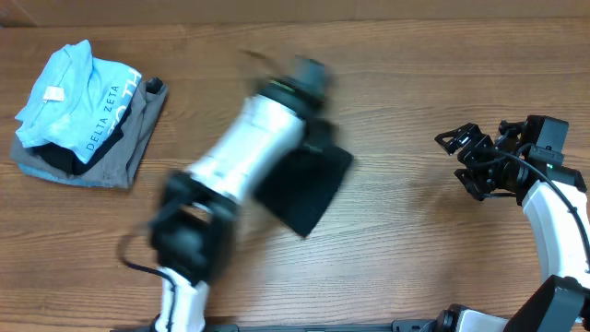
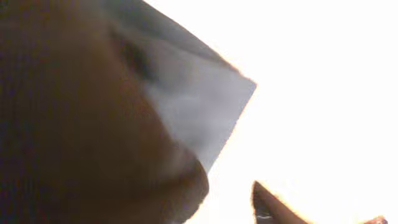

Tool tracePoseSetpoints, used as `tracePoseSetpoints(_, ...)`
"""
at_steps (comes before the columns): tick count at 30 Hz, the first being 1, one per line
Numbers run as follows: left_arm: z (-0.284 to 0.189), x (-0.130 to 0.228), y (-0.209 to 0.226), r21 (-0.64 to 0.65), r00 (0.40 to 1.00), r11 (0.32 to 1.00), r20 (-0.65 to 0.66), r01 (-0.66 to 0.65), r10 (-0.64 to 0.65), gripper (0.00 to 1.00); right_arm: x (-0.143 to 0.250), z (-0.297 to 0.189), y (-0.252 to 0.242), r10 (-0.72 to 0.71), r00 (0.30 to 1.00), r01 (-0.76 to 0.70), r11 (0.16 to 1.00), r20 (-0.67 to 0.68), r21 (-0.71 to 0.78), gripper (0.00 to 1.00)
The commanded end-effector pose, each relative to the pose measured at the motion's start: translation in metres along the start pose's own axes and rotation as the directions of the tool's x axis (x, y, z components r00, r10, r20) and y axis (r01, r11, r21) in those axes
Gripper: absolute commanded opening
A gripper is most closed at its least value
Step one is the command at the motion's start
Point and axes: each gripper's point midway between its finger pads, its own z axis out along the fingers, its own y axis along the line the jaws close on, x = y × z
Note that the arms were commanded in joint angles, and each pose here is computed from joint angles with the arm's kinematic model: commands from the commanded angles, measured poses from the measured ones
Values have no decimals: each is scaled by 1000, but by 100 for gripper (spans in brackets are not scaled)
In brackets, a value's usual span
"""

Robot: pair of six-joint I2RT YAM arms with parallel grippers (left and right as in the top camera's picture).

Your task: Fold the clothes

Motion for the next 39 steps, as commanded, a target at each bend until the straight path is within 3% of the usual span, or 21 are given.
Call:
tracePoseSetpoints(1,40,63,-49,-127,997,992,-76,20,-30,100,-3,-5,8,-24,1000,24,1000,15,-16,100)
tracePoseSetpoints(4,34,81,-21,-311,995,950,-78,41,-69,100,1,-5,6,-13,1000,13,1000,-2,-11,100)
tracePoseSetpoints(6,19,79,-8,-358,993,931,-60,71,-98,100,2,-5,6,-12,1000,12,1000,-4,-10,100)
tracePoseSetpoints(16,-92,33,26,-303,982,942,159,145,-100,100,4,-5,4,-6,1000,6,1000,-11,0,100)
tracePoseSetpoints(19,-96,24,20,-260,987,963,159,69,-28,100,8,-5,-2,-22,999,23,999,-25,24,100)
tracePoseSetpoints(24,-81,21,-25,-63,968,973,103,-221,227,100,6,-7,-27,0,1000,-1,987,4,160,100)
tracePoseSetpoints(27,-73,16,-48,34,928,933,123,-358,352,87,11,-8,-31,23,1000,-21,984,-11,178,100)
tracePoseSetpoints(30,-57,8,-51,33,901,906,127,-421,414,76,13,-10,-40,63,998,-60,973,-4,222,100)
tracePoseSetpoints(34,-24,3,-40,16,893,895,76,-446,444,46,17,-11,-46,75,997,-70,965,-9,252,95)
tracePoseSetpoints(36,-9,0,-32,11,901,902,50,-432,431,37,20,-12,-48,86,996,-78,962,-18,260,92)
tracePoseSetpoints(38,3,-4,-32,43,903,902,45,-430,428,17,20,-12,-48,88,996,-80,962,-20,262,86)
tracePoseSetpoints(39,6,-4,-35,64,901,898,48,-434,432,10,20,-12,-48,86,996,-79,962,-18,261,78)
